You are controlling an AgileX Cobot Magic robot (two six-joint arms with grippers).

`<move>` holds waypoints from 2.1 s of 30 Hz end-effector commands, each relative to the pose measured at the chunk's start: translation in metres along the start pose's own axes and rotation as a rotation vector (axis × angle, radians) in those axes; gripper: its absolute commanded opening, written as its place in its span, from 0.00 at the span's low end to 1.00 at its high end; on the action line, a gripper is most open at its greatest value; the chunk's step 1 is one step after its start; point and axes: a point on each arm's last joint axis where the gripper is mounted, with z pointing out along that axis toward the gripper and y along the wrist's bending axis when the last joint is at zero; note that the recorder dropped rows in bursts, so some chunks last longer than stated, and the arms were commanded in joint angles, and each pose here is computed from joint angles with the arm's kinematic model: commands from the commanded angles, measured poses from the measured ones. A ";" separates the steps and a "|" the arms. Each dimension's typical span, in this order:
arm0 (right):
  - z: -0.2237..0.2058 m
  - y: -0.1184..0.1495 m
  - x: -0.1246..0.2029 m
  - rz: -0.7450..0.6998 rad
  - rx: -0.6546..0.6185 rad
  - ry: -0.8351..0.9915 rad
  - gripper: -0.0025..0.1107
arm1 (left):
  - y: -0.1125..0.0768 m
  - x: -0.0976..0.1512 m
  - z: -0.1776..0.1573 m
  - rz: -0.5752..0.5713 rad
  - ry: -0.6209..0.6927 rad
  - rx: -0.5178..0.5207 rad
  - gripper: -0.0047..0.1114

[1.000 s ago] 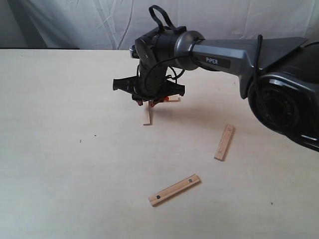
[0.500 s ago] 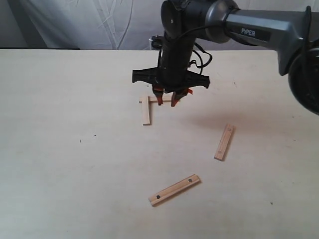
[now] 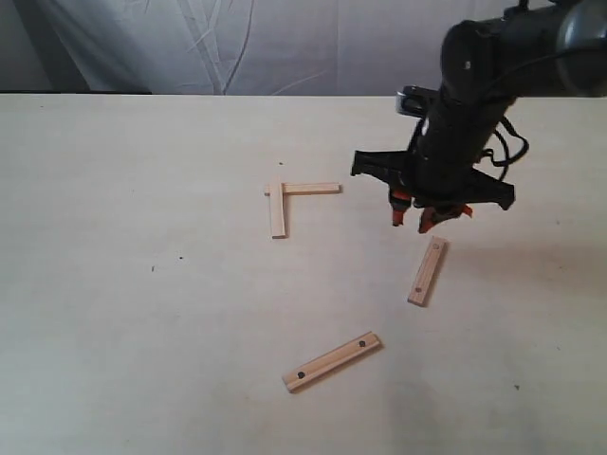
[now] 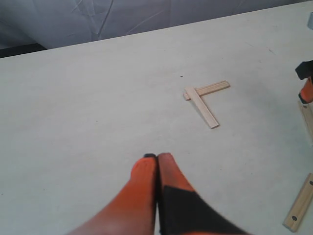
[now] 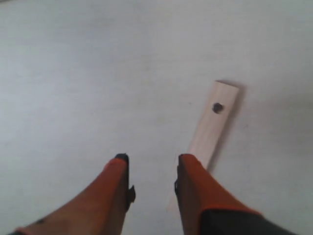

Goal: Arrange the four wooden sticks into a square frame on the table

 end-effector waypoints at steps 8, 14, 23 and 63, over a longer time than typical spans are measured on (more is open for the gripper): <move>0.022 -0.027 0.019 0.127 0.040 -0.020 0.32 | 0.000 0.001 -0.001 -0.005 -0.005 -0.004 0.04; 0.030 -0.030 0.025 0.156 0.040 -0.046 0.32 | -0.001 0.001 -0.001 -0.010 -0.007 0.000 0.04; 0.040 -0.031 0.025 0.169 0.051 -0.043 0.32 | -0.001 0.001 -0.001 -0.012 -0.008 0.002 0.04; 0.041 0.006 0.019 -0.056 -0.270 0.020 0.02 | 0.000 0.000 -0.001 -0.009 -0.019 -0.007 0.04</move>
